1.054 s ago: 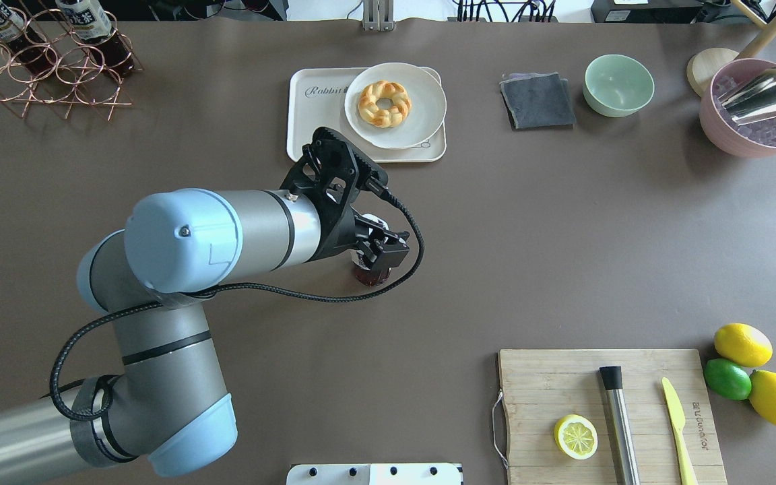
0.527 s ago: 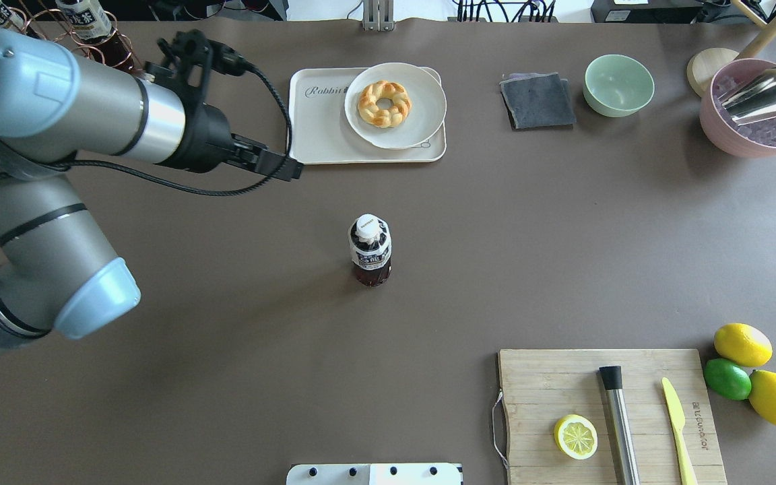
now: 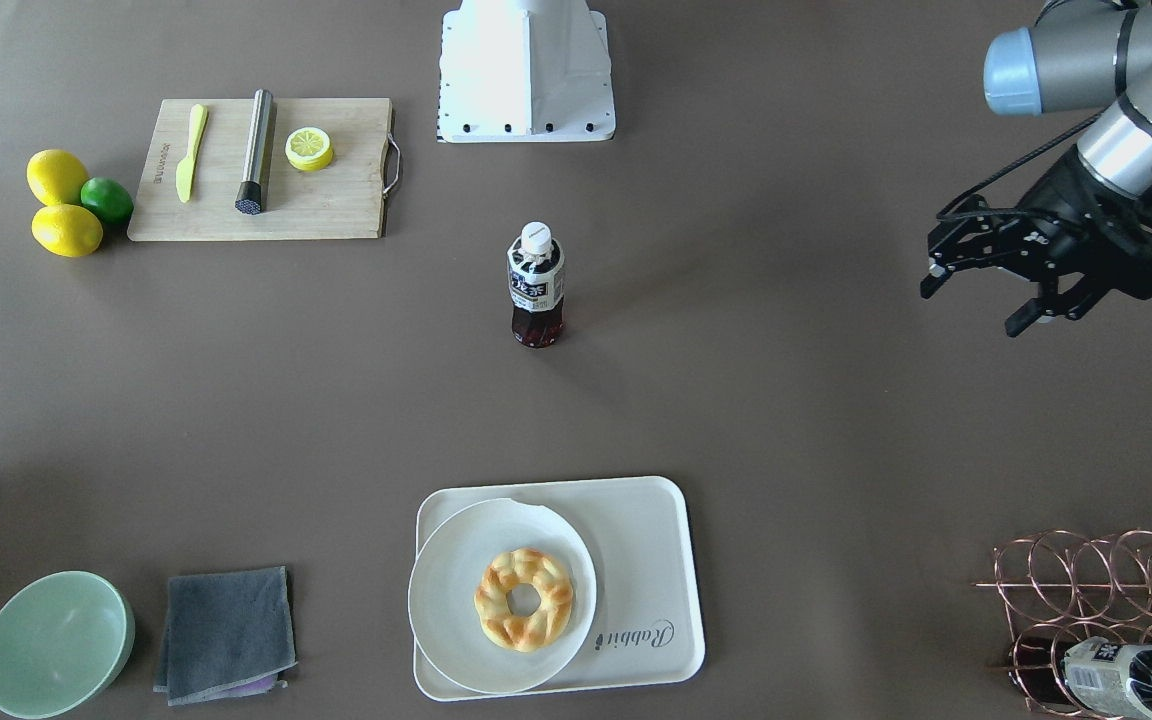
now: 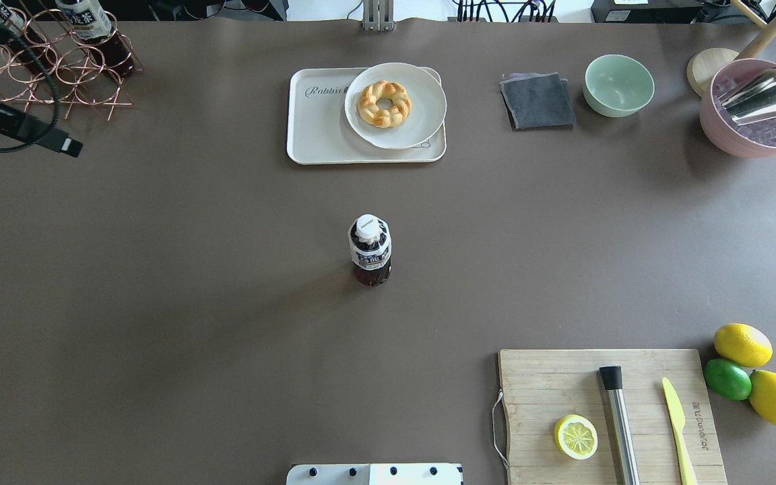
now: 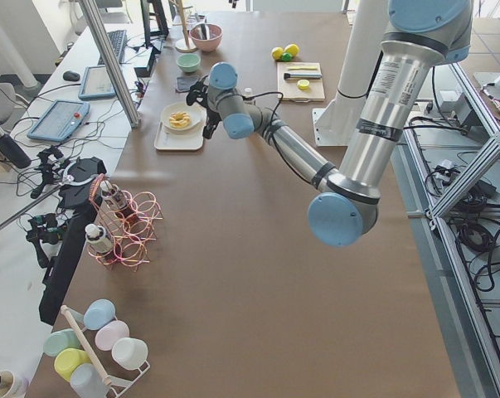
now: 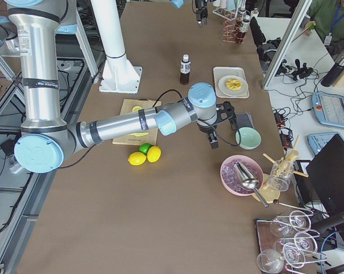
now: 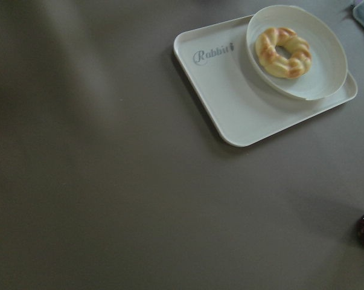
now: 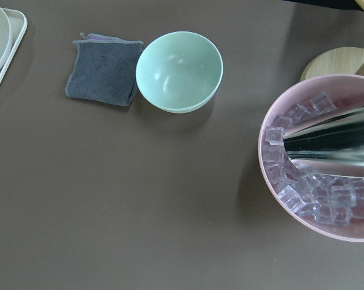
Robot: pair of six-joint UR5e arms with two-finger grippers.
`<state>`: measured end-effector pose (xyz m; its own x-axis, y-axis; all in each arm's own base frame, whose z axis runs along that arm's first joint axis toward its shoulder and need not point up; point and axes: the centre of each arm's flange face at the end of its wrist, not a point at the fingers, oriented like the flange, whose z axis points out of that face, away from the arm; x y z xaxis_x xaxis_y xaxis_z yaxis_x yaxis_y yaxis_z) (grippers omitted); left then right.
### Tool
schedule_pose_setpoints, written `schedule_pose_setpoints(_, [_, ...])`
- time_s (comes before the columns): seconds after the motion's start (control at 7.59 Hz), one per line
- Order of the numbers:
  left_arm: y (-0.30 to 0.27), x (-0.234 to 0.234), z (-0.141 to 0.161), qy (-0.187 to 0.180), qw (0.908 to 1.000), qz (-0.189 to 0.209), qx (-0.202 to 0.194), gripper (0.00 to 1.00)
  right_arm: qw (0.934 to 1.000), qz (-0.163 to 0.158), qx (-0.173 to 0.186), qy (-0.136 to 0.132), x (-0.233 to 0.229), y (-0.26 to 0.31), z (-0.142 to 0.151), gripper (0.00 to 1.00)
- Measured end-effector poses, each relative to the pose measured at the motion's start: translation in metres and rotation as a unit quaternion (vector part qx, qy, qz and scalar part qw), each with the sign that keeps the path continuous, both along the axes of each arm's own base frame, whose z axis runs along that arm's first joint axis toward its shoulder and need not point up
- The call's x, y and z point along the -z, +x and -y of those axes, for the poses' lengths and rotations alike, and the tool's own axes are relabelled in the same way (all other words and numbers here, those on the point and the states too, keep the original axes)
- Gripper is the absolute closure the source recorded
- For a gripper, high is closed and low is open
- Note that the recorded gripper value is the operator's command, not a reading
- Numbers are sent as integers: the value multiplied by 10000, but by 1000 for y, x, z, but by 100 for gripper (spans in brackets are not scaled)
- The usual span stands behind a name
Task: Place tea on tray
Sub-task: 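Open the left gripper and withdraw the left arm from the bottle, then reach the right gripper to the standing bottle and grasp it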
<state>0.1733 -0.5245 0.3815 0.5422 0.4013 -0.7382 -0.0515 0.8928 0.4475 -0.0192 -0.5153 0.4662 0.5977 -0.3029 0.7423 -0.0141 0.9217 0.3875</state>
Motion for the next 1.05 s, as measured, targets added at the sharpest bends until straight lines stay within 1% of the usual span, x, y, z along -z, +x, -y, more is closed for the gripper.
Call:
schedule_pose_setpoints(0.13, [-48,-52,-2,-151,9986,499,-95,2,9999,42,66,70,15,-13,6,0])
schedule_pose_setpoints(0.26, [-92,-93,-9,-262,9955,884,-240,2,9996,93,190,205,35,-32,12,0])
schedule_pose_setpoints(0.4, [-133,-131,-22,-350,9922,1140,-370,2,9984,161,361,409,61,-54,14,0])
schedule_pose_setpoints(0.53, [-165,-163,-36,-419,9900,1276,-442,2,9950,264,617,738,94,-83,13,0])
schedule_pose_setpoints(0.66, [-188,-191,-51,-544,9885,1335,-466,2,9879,415,936,1169,126,-120,6,0])
schedule_pose_setpoints(0.79, [-199,-210,-64,-651,9876,1347,-469,2,9787,581,1203,1560,153,-161,-1,0])
schedule_pose_setpoints(0.92, [-203,-221,-70,-738,9871,1342,-468,2,9711,734,1303,1858,184,-203,-9,0])
schedule_pose_setpoints(1.05, [-205,-229,-73,-811,9867,1328,-466,2,9665,850,1241,2080,217,-250,-21,0])
